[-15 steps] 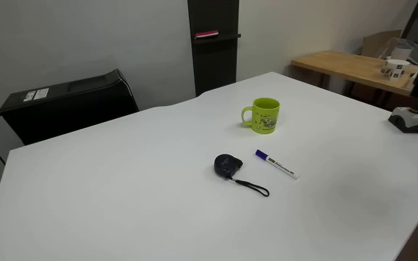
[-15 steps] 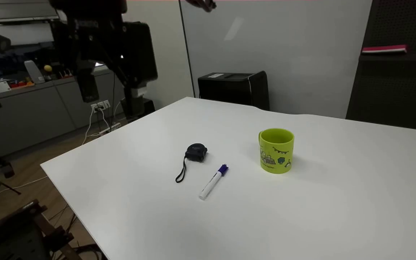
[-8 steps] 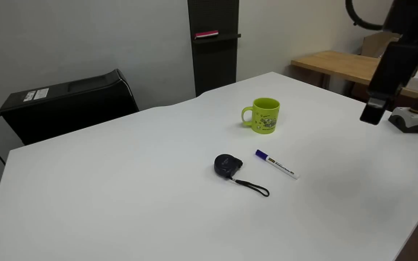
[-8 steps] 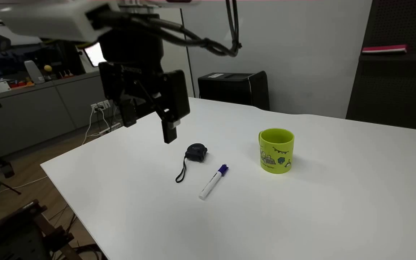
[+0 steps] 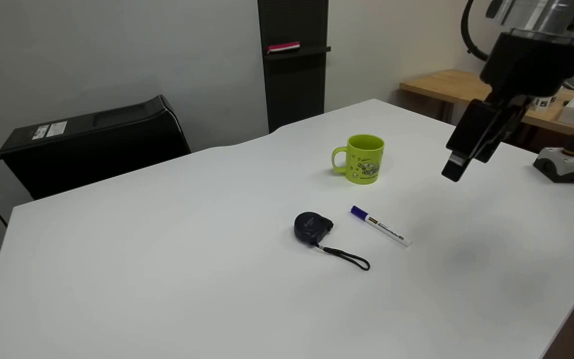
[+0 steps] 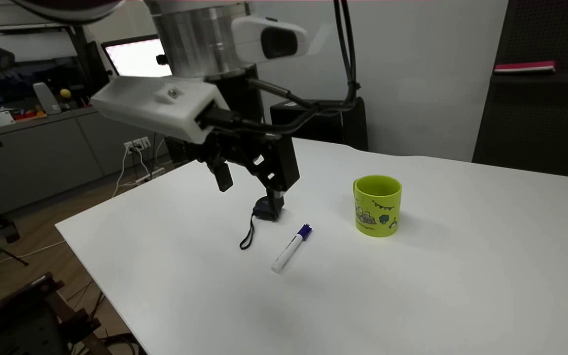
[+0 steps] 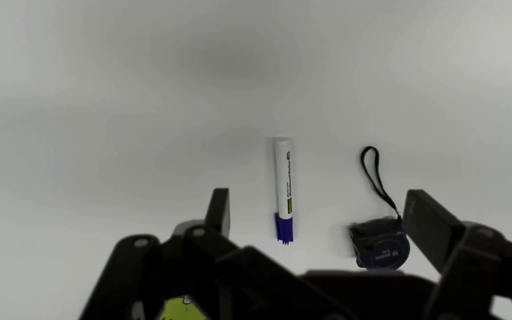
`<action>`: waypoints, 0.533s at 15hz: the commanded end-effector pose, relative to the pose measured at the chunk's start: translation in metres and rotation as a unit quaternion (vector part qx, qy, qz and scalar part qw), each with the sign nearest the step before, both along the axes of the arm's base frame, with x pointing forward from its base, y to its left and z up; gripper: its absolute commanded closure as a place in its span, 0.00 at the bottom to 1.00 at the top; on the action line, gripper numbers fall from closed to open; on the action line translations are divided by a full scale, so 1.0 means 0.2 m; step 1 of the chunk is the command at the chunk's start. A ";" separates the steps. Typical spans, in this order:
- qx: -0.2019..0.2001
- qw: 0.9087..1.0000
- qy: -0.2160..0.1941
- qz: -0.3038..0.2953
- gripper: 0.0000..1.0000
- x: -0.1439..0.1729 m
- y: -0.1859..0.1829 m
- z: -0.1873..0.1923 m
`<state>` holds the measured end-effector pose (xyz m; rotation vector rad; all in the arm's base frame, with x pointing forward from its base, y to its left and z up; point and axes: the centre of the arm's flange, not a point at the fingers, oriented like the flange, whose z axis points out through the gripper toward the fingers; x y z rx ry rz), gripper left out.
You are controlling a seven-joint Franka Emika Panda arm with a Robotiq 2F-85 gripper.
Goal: Put the marker into the mug.
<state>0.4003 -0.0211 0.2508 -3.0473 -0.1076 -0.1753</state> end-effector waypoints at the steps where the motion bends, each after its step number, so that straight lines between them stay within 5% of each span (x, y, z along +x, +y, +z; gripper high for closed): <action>1: -0.005 1.000 -0.003 0.013 0.00 0.15 -0.03 -0.09; 8: -0.026 0.998 0.013 0.057 0.00 0.45 -0.03 -0.15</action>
